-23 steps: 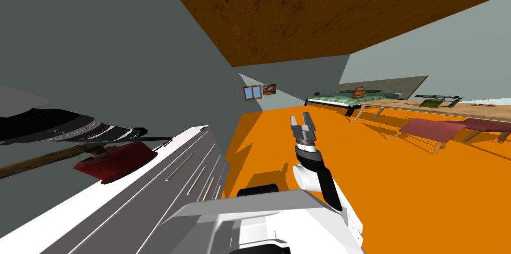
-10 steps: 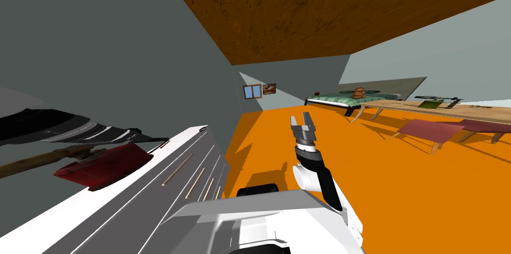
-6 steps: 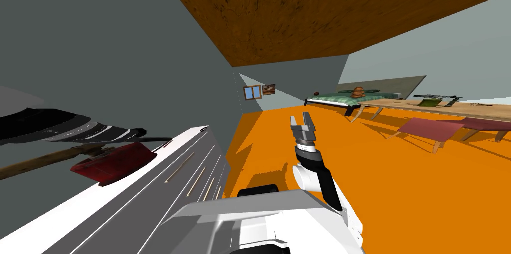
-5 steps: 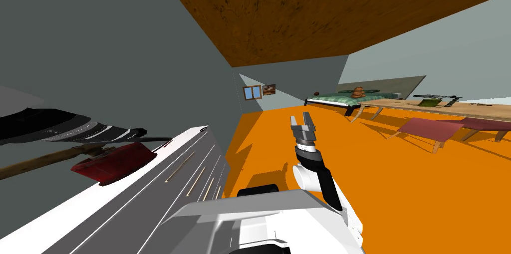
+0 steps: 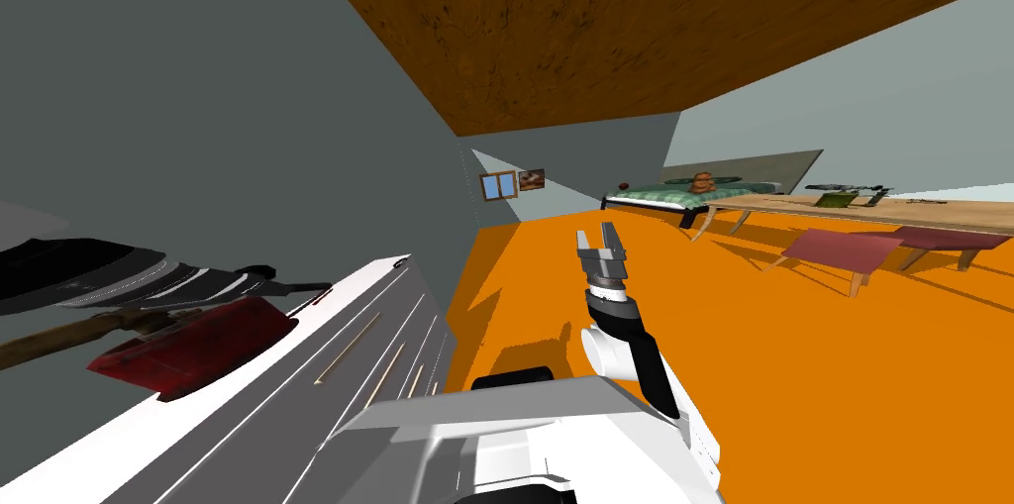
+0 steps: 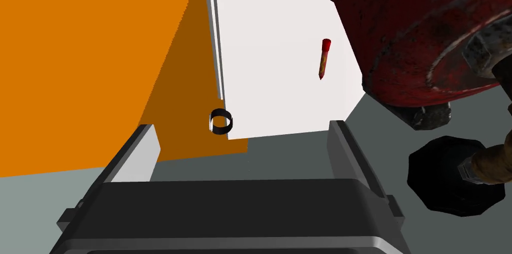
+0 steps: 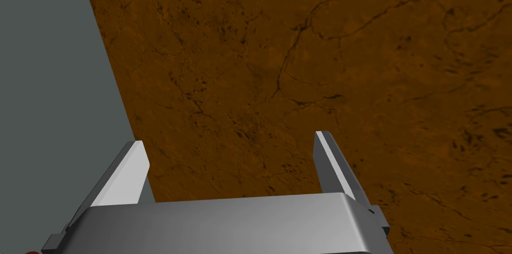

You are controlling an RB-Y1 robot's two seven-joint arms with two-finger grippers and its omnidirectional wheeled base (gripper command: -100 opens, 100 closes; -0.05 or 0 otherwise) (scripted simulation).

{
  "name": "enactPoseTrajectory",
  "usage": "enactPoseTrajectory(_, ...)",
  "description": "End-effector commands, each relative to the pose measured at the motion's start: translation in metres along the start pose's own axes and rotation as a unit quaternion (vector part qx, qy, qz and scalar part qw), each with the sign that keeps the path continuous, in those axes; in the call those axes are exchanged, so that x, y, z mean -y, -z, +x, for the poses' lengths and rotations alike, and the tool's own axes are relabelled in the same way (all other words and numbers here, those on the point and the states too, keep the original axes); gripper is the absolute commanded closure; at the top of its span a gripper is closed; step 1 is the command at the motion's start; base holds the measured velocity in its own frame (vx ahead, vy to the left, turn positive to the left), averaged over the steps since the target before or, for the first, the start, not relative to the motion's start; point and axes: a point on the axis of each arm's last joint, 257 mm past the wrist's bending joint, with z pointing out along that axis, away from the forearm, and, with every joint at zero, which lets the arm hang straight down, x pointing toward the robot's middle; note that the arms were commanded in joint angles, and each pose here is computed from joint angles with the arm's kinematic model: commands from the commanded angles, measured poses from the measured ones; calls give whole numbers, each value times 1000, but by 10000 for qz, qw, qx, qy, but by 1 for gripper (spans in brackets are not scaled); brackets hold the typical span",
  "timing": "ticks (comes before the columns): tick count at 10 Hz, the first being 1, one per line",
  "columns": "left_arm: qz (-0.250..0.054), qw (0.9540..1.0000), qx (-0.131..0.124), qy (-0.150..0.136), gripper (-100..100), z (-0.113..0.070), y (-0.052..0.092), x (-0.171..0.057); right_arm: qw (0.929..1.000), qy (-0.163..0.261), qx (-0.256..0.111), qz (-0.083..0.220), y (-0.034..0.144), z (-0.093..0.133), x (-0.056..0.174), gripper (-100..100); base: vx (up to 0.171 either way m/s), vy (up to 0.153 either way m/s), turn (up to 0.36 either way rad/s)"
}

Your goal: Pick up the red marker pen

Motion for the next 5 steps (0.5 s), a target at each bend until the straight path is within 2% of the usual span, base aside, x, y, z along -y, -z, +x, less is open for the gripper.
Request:
enactPoseTrajectory(1, 29, 10000, -61, 36, -100, 6, -4, -3, 10000, 0, 0, 0, 0, 0, 0, 0, 78, 98, -15)
enactPoseTrajectory(3, 150, 9993, -274, 181, -100, 35, -19, -5, 10000, 0, 0, 0, 0, 0, 0, 0, 102, 112, -78)
enactPoseTrajectory(4, 113, 9996, -213, 144, -100, 25, -15, -5, 10000, 0, 0, 0, 0, 0, 0, 0, 54, 54, -15)
enactPoseTrajectory(5, 122, 9996, -224, 151, 0, 27, -15, -5, 10000, -1, 0, 0, 0, 0, 0, 0, 8, 11, -1)
